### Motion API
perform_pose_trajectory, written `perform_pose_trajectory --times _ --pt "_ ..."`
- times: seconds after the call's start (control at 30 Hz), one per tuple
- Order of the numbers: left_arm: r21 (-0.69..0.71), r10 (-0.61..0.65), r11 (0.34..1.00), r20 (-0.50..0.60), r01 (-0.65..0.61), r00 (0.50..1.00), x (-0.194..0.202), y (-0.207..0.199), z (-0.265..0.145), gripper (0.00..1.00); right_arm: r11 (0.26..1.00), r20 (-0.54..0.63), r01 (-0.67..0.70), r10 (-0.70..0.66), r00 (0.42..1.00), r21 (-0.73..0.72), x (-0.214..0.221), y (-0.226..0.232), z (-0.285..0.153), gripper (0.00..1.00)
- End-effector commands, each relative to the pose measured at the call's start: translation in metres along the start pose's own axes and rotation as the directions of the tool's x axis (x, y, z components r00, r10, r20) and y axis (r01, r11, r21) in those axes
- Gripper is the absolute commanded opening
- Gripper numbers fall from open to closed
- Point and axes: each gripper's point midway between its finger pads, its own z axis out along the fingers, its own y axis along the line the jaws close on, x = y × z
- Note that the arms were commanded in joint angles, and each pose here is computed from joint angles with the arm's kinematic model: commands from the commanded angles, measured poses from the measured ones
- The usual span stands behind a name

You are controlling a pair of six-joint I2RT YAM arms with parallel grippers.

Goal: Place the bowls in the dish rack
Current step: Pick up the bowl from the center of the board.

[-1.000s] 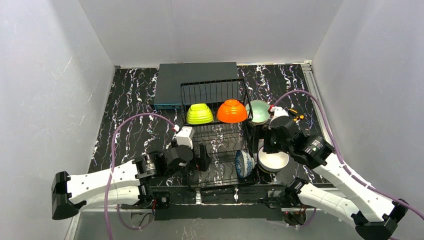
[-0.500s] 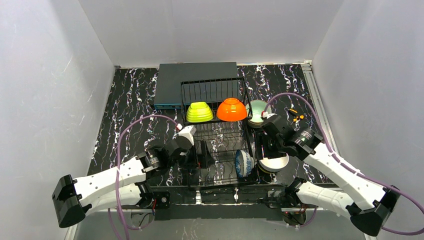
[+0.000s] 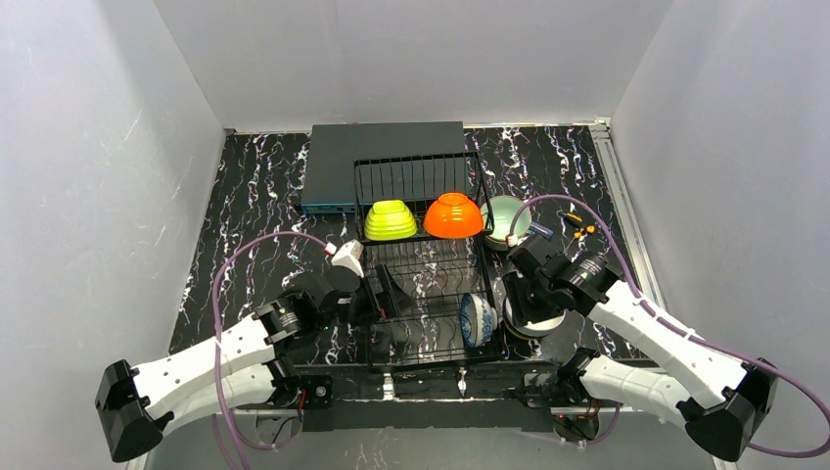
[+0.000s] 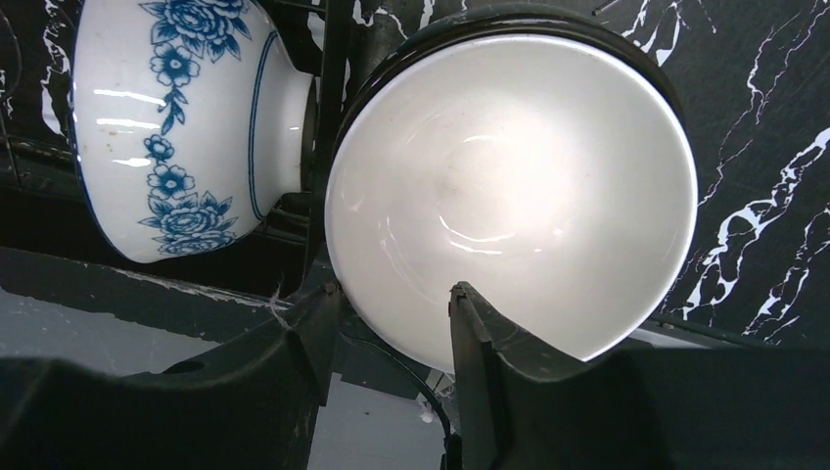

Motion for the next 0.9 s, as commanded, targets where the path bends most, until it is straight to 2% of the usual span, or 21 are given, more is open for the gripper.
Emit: perform_pose_trajectory --times 0.0,0.37,0.53,0.83,0.87 --pt "0.006 -0.052 0.999 0.023 0.051 0.998 -0.007 -0.007 0.005 0.98 0.999 0.038 0.033 -0.033 0.999 0.000 -0.002 -0.003 -0.001 0.52" --pt "0.093 -0.125 0.988 0.000 0.124 0.992 -0.013 -0.038 0.013 0.98 0.998 0.041 0.049 -0.047 0.998 -0.047 -0.003 0.006 0.009 0.51" --pt "0.110 -0.133 0.985 -0.012 0.133 0.991 -0.013 -0.044 0.014 0.98 0.997 0.029 0.058 -0.056 0.998 -0.055 -0.002 0.008 0.010 0.46" --pt "0.120 -0.135 0.984 0.001 0.134 0.991 -0.014 -0.042 0.010 0.98 0.994 0.053 0.067 -0.062 0.997 -0.084 -0.005 0.012 0.005 0.07" --pt "0.121 -0.133 0.984 -0.001 0.132 0.991 -0.014 -0.042 0.010 0.98 0.994 0.056 0.071 -0.066 0.996 -0.089 -0.006 0.012 0.004 0.05"
